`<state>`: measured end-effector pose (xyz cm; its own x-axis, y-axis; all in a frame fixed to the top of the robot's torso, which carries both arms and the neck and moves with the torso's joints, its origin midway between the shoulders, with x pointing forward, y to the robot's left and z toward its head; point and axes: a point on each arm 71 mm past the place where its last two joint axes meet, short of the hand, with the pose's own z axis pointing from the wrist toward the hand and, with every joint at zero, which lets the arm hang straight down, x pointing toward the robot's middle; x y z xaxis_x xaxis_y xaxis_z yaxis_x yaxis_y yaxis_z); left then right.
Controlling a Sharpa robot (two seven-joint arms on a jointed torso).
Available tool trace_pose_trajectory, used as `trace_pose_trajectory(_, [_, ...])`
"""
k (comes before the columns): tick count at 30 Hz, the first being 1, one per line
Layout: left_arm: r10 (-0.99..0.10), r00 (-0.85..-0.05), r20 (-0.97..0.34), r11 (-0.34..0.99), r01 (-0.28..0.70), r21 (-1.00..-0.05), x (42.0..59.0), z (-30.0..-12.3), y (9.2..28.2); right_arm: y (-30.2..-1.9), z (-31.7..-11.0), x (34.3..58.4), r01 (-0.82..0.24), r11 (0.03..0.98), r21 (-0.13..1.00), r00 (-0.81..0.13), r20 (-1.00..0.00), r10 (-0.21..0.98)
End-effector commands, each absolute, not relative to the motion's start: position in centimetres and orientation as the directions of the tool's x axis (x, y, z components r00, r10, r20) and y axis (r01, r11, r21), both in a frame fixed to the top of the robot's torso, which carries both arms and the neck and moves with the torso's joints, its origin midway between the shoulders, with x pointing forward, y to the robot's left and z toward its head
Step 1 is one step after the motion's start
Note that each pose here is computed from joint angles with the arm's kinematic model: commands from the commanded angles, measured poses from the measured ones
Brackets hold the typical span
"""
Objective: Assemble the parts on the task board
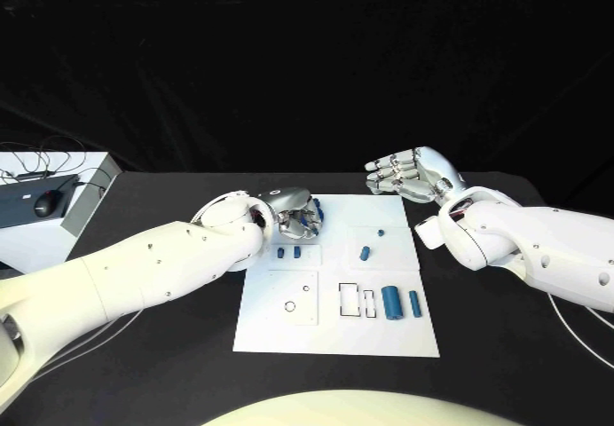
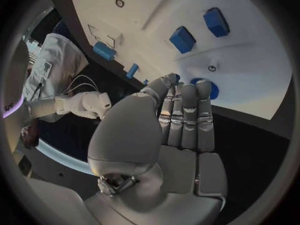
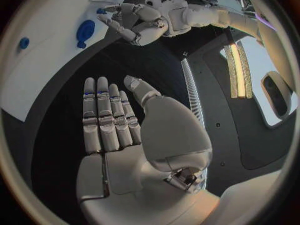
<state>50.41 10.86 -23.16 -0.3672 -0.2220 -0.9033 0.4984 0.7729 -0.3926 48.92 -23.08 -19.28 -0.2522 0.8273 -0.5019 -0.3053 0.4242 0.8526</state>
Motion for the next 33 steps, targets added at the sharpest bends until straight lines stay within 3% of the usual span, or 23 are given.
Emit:
trace_pose_trajectory(1, [-0.246,-0.392,-0.886,0.761,0.488,-0.428,50.1,-22.7,11.2,-23.0,-19.2,48.9,-0.319,0.418,0.85,-0.259,-0.503,0.825])
trace_pose_trajectory(17, [-0.239,-0.393,-0.888,0.795,0.445,-0.412,50.0,-22.0,15.1,-23.1,-19.2,48.9,-0.318,0.42,0.85,-0.257,-0.504,0.825])
trace_pose_trajectory(33, [-0.21,-0.368,-0.906,0.816,0.444,-0.37,50.4,-23.1,15.8,-23.1,-19.2,48.9,-0.318,0.42,0.85,-0.259,-0.504,0.824])
